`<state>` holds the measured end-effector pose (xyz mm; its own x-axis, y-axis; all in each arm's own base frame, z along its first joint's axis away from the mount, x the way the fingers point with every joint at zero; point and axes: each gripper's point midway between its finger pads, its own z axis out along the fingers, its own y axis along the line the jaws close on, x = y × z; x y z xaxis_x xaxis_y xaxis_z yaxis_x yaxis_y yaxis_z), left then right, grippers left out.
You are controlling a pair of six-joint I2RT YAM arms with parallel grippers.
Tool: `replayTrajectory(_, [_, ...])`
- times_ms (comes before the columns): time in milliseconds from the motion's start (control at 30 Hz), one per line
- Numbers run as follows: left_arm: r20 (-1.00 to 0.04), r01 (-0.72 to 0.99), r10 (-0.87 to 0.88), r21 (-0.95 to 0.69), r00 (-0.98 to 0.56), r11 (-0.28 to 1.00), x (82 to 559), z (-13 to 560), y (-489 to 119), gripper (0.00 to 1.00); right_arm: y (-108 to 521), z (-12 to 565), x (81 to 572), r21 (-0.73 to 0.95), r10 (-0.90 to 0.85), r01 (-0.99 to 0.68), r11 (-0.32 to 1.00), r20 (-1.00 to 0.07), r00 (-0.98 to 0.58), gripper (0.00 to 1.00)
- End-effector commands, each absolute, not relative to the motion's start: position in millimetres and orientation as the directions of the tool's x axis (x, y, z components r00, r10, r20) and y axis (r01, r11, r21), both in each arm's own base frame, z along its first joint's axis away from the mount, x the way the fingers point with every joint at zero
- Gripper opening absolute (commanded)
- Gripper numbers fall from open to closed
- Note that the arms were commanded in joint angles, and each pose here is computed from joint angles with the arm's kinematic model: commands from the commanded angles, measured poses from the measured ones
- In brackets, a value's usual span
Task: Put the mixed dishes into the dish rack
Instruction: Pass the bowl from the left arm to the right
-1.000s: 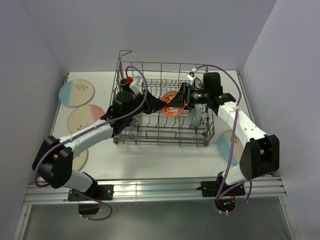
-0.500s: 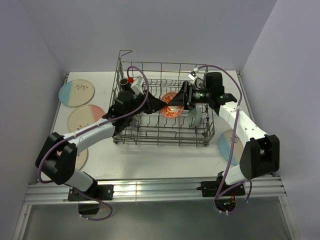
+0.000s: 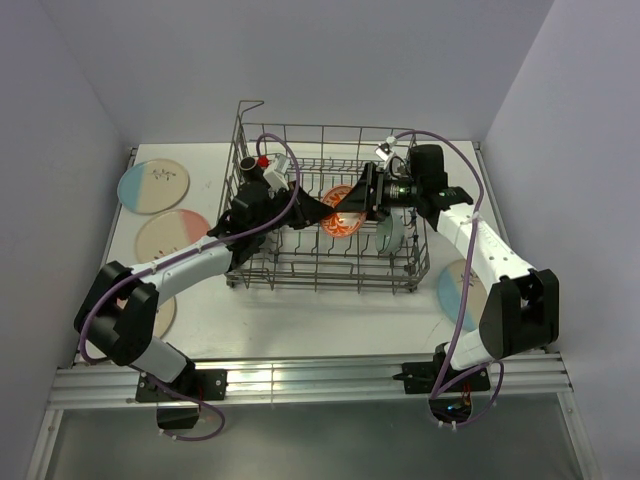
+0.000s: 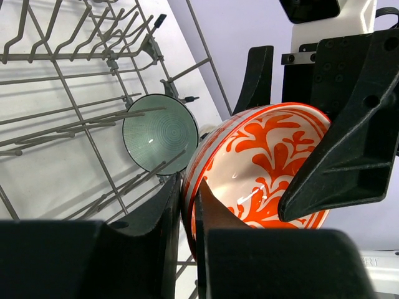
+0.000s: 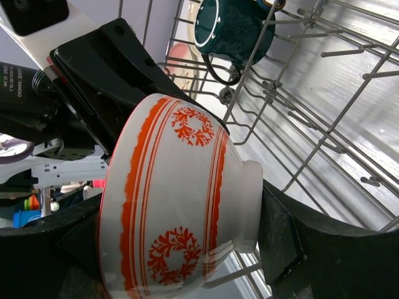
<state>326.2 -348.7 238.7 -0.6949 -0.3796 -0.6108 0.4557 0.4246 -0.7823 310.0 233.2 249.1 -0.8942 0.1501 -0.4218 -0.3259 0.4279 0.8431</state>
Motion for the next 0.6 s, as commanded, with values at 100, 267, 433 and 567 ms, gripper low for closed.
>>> replayTrajectory(100, [-0.624, 0.546, -0.389, -0.782, -0.678, 0.301, 313.1, 284.0, -366.2, 0.00, 243.9, 265.0, 313.1, 0.822, 0.125, -0.401, 0.404, -0.484, -0.866, 0.77])
replayTrajectory(267, [-0.628, 0.555, -0.397, -0.778, -0.669, 0.295, 312.2, 291.4, -366.2, 0.00, 240.7, 258.6, 318.9, 0.808, 0.135, -0.384, 0.447, -0.485, -0.864, 0.78])
replayTrajectory(433, [-0.636, 0.566, -0.396, -0.771, -0.662, 0.292, 310.8, 301.1, -369.2, 0.00, 240.1, 253.5, 320.9, 0.805, 0.138, -0.369, 0.464, -0.477, -0.868, 0.79])
replayTrajectory(567, [-0.636, 0.569, -0.403, -0.771, -0.659, 0.286, 310.1, 306.6, -370.4, 0.00, 241.0, 250.2, 321.3, 0.807, 0.136, -0.363, 0.466, -0.471, -0.872, 0.79])
